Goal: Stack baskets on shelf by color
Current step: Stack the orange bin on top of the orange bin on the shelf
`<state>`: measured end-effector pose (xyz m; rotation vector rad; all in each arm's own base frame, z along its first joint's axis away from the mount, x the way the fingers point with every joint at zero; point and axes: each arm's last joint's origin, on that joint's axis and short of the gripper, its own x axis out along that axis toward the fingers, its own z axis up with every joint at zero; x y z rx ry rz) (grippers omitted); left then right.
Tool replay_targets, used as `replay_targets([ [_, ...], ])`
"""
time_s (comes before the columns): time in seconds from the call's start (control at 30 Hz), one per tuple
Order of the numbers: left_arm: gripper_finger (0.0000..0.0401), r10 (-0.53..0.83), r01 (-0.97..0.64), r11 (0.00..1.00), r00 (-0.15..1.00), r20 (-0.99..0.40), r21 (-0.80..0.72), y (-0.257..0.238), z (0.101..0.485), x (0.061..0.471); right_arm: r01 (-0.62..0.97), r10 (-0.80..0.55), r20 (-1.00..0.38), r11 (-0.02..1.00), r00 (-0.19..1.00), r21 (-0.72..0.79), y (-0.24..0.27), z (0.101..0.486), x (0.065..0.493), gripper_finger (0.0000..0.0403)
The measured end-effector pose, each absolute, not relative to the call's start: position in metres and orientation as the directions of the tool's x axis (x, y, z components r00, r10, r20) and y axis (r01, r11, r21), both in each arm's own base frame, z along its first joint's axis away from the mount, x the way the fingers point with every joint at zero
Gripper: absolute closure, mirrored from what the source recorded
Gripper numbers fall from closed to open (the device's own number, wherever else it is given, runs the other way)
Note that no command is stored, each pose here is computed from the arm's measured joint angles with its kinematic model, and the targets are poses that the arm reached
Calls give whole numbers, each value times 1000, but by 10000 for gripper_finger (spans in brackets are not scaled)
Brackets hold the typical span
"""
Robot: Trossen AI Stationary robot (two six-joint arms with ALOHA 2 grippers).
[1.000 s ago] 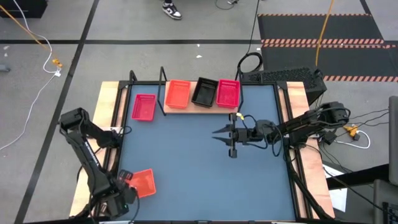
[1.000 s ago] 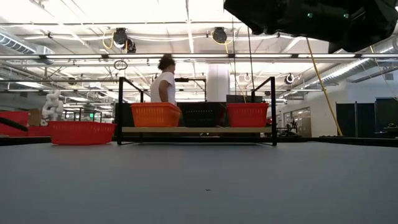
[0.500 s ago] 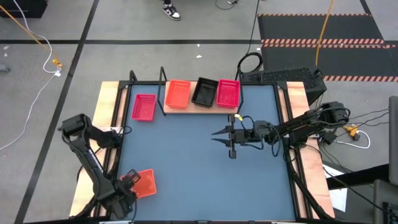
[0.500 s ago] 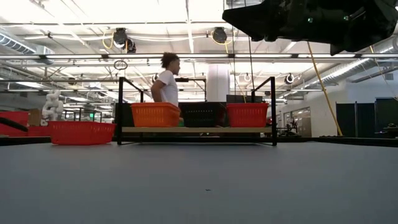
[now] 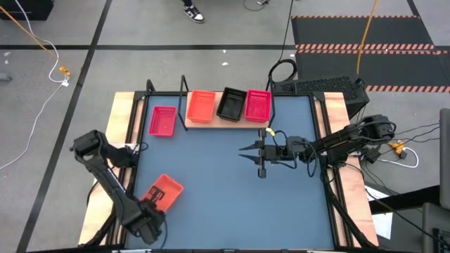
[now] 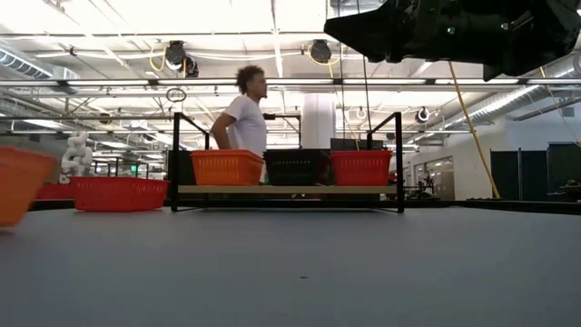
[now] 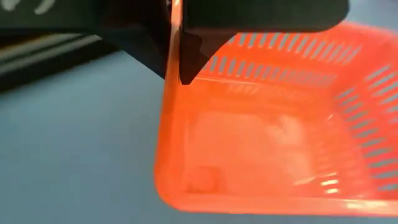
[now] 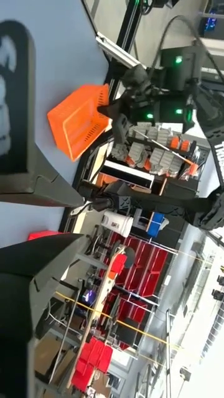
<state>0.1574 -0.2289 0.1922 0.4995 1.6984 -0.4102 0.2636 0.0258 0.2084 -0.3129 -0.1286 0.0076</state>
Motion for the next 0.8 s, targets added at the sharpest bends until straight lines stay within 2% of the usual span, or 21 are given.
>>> replay_targets([
  [0.13,393,117,404,910,-25,-993,97,-221,229,179,14,27,130,952,991,-306,26,209,264,330],
  [0.27,391,228,217,945,95,-969,244,-197,279,194,12,27,141,963,990,-269,26,210,263,330],
  [0.37,395,304,100,943,137,-943,318,-169,308,201,14,25,150,967,988,-255,25,211,263,330],
  [0.47,395,321,11,945,178,-930,328,-134,321,215,15,25,149,966,988,-258,25,211,263,330],
  [0.6,396,421,-23,906,126,-898,422,-81,321,240,26,15,152,965,988,-260,22,211,264,330],
  [0.7,396,501,-41,865,148,-853,501,-39,322,260,32,8,149,965,989,-259,20,211,264,330],
  [0.8,396,516,-68,855,216,-829,514,3,324,279,36,2,143,965,990,-262,19,210,264,330],
])
